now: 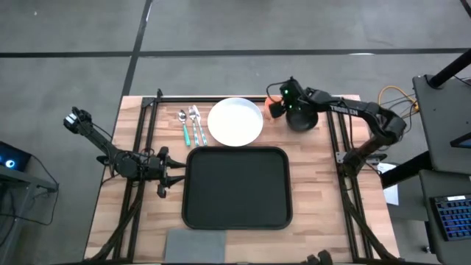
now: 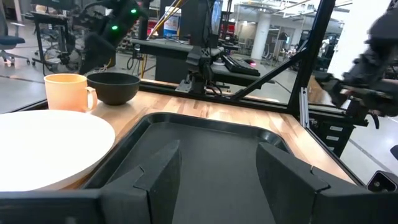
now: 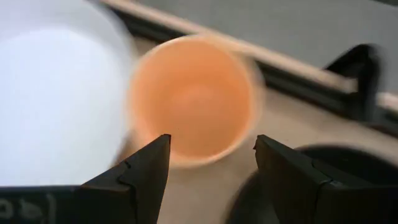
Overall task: Set up tray
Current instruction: Put the orange mug on the black serving tray
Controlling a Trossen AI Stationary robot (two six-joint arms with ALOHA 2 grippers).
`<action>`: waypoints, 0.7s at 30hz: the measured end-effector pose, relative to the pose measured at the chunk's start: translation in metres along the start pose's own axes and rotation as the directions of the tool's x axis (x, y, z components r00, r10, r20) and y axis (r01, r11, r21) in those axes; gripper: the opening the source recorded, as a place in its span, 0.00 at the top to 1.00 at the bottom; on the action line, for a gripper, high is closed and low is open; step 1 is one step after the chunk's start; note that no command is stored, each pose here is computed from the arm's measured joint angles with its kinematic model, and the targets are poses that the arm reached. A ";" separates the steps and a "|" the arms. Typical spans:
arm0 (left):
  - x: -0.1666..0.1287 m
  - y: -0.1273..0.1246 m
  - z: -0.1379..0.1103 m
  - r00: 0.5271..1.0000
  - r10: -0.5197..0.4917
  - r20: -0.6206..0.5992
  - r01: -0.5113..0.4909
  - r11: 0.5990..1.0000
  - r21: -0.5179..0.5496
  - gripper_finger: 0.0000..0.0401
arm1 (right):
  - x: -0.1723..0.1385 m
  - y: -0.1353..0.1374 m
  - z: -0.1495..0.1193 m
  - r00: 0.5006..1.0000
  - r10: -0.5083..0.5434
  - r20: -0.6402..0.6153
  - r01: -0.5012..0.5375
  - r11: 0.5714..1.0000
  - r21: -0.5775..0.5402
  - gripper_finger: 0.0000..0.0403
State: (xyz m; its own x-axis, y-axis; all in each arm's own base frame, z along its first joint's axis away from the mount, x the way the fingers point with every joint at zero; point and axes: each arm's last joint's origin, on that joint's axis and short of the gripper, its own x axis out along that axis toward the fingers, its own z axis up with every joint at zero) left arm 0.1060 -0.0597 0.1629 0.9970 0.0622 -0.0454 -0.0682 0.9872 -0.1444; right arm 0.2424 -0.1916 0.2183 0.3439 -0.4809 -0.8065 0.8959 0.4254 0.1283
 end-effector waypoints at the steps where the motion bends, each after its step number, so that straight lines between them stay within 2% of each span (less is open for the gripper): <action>1: 0.000 0.000 0.000 1.000 0.000 0.000 0.000 1.000 0.000 0.53 | -0.004 0.006 -0.005 1.000 0.017 0.000 -0.017 1.000 -0.011 0.45; 5: 0.000 0.000 0.000 1.000 0.000 0.000 0.000 1.000 0.000 0.53 | -0.018 0.032 -0.022 0.999 0.034 0.035 -0.033 0.999 -0.027 0.45; 9: 0.000 0.000 0.000 1.000 0.000 0.000 0.000 1.000 -0.030 0.53 | -0.026 0.060 -0.047 0.997 0.001 0.076 -0.002 1.000 0.001 0.45; 11: 0.000 0.000 0.000 1.000 0.000 0.001 0.000 0.999 -0.051 0.53 | -0.027 0.071 -0.059 0.991 -0.047 0.122 0.042 0.998 0.037 0.44; 14: 0.000 0.000 0.000 1.000 0.000 0.001 0.000 0.998 -0.061 0.53 | -0.027 0.084 -0.073 0.969 -0.127 0.214 0.105 0.988 0.113 0.44; 16: 0.000 0.000 0.000 1.000 0.000 0.001 0.000 0.998 -0.061 0.53 | -0.024 0.089 -0.080 0.951 -0.175 0.254 0.147 0.981 0.125 0.44; 21: 0.000 0.000 0.000 1.000 0.000 0.001 0.000 0.998 -0.062 0.53 | -0.004 0.092 -0.088 0.938 -0.232 0.257 0.185 0.963 0.195 0.44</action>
State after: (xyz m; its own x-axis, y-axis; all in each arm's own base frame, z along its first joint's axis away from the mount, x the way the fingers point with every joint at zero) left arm 0.1059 -0.0596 0.1630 0.9970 0.0627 -0.0443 -0.0705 0.9762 -0.2053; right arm 0.2987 -0.0826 0.1830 0.1871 -0.7466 -0.6384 0.9813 0.1713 0.0872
